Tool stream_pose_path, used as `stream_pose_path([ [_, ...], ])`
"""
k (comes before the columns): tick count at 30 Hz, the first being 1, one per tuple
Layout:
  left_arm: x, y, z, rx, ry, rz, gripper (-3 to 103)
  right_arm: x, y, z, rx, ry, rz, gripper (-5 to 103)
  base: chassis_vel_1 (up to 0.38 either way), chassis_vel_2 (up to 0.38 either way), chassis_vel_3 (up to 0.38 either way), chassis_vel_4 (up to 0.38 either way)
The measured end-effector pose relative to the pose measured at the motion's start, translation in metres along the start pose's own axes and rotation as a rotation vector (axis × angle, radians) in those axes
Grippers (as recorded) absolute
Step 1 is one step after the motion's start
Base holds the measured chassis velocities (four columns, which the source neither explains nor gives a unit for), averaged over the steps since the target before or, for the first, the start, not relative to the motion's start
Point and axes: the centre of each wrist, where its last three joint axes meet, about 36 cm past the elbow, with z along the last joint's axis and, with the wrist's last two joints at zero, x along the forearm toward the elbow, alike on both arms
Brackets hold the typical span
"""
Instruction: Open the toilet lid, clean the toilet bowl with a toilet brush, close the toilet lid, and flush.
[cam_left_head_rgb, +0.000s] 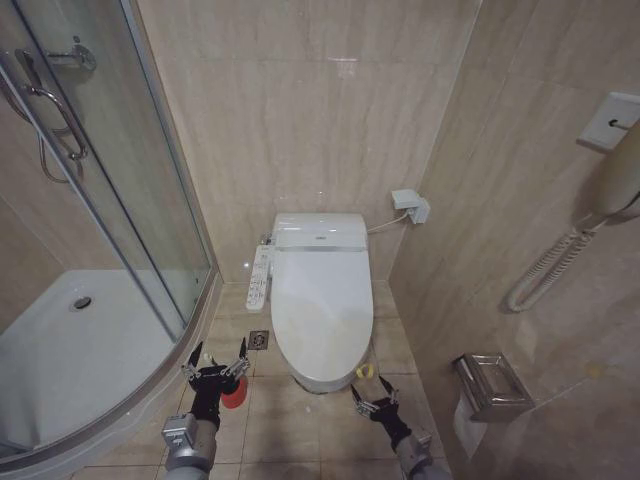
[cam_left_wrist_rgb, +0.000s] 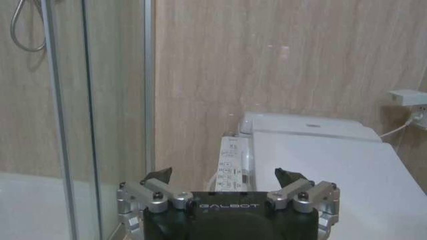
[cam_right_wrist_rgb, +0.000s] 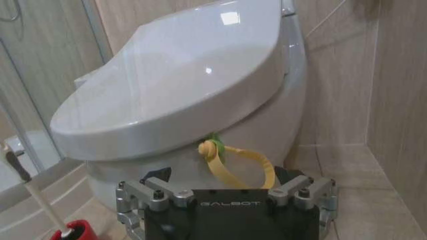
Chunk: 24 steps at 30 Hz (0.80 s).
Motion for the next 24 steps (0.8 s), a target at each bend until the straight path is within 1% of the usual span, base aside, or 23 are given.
stream_pose_path([
  [7, 0.0, 0.0, 0.0, 0.0, 0.0, 0.0, 100, -0.014, 0.0, -0.004, -0.005, -0.017, 0.002, 100, 0.0, 0.0, 0.0, 0.0],
  [21, 0.0, 0.0, 0.0, 0.0, 0.0, 0.0, 100, -0.02, -0.002, 0.0, 0.003, -0.03, 0.002, 100, 0.0, 0.0, 0.0, 0.0],
  [22, 0.0, 0.0, 0.0, 0.0, 0.0, 0.0, 100, -0.021, -0.002, 0.0, 0.004, -0.031, 0.002, 89, 0.0, 0.0, 0.0, 0.0],
  [24, 0.0, 0.0, 0.0, 0.0, 0.0, 0.0, 100, -0.021, -0.003, -0.001, 0.005, -0.032, 0.002, 89, 0.0, 0.0, 0.0, 0.0],
])
